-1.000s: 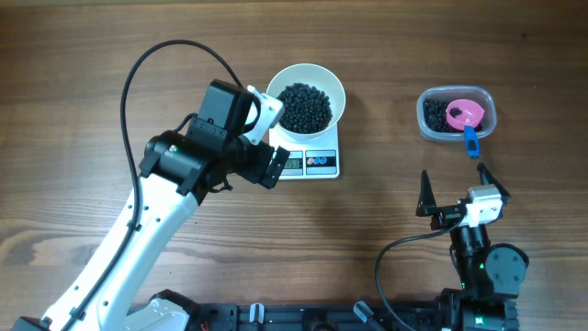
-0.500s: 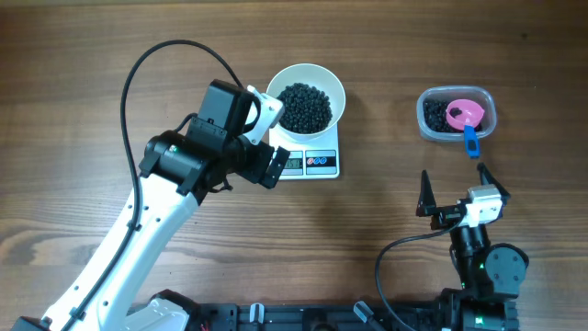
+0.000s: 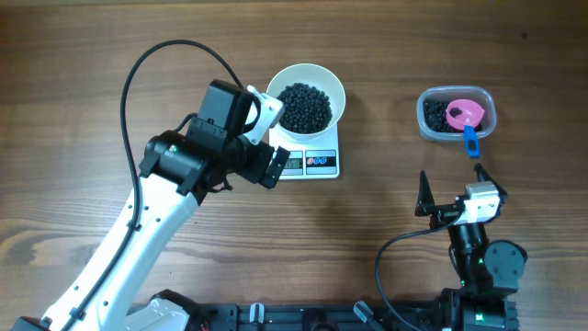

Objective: Scoop item into bowl and weigh 150g on scale

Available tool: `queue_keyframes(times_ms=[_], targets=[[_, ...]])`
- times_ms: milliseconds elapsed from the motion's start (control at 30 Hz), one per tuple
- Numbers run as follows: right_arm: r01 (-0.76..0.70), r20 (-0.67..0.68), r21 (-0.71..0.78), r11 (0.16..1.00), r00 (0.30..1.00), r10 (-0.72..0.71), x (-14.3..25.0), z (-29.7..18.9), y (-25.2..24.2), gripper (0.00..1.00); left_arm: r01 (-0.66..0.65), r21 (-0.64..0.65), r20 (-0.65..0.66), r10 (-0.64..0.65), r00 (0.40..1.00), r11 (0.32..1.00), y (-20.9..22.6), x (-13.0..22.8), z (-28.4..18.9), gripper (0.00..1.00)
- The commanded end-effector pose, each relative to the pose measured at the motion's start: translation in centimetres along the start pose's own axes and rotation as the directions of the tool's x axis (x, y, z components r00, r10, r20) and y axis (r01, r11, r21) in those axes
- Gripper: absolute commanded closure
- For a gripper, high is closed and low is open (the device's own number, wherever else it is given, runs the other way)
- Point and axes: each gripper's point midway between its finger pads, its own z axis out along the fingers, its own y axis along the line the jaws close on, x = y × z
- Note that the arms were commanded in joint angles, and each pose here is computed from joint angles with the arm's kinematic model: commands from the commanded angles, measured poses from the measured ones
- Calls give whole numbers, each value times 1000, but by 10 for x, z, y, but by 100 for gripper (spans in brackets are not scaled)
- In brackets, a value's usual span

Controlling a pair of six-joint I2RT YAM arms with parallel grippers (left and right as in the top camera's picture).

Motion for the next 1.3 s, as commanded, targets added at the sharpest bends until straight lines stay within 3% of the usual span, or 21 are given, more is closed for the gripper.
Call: queue_keyframes(times_ms=[0, 133, 233, 333, 600, 800, 900, 1000, 1167, 1267], targets=[[8, -9, 13, 1000, 1000, -7, 2, 1, -2, 0, 8, 17, -6, -8, 1000, 1000, -3, 2, 2, 0], [7, -9, 13, 1000, 1000, -7, 2, 1, -2, 0, 8, 17, -6, -8, 1000, 1000, -3, 2, 2, 0], [87, -6, 17, 996, 996, -87, 1, 1, -3, 0, 8, 17, -6, -8, 1000, 1000, -3, 2, 2, 0], [82, 12, -69, 994, 997, -81, -1, 0, 12, 0, 8, 17, -6, -8, 1000, 1000, -3, 2, 2, 0], [71, 28, -68, 995, 997, -69, -5, 0, 12, 0, 8, 17, -6, -8, 1000, 1000, -3, 2, 2, 0], [-26, 360, 27, 999, 933, 14, -89, -16, -7, 0, 8, 17, -6, -8, 1000, 1000, -3, 2, 2, 0], [-81, 548, 143, 986, 837, -11, -138, -43, -29, 0, 8, 17, -6, -8, 1000, 1000, -3, 2, 2, 0], [-113, 638, 230, 967, 768, -62, -181, -69, -44, 0, 8, 17, -6, -8, 1000, 1000, -3, 2, 2, 0], [41, 627, 455, 890, 694, -353, -261, -113, -52, 0, 8, 17, -6, -8, 1000, 1000, -3, 2, 2, 0], [8, 547, 533, 846, 760, -351, -295, -125, -72, 0, 8, 17, -6, -8, 1000, 1000, -3, 2, 2, 0]])
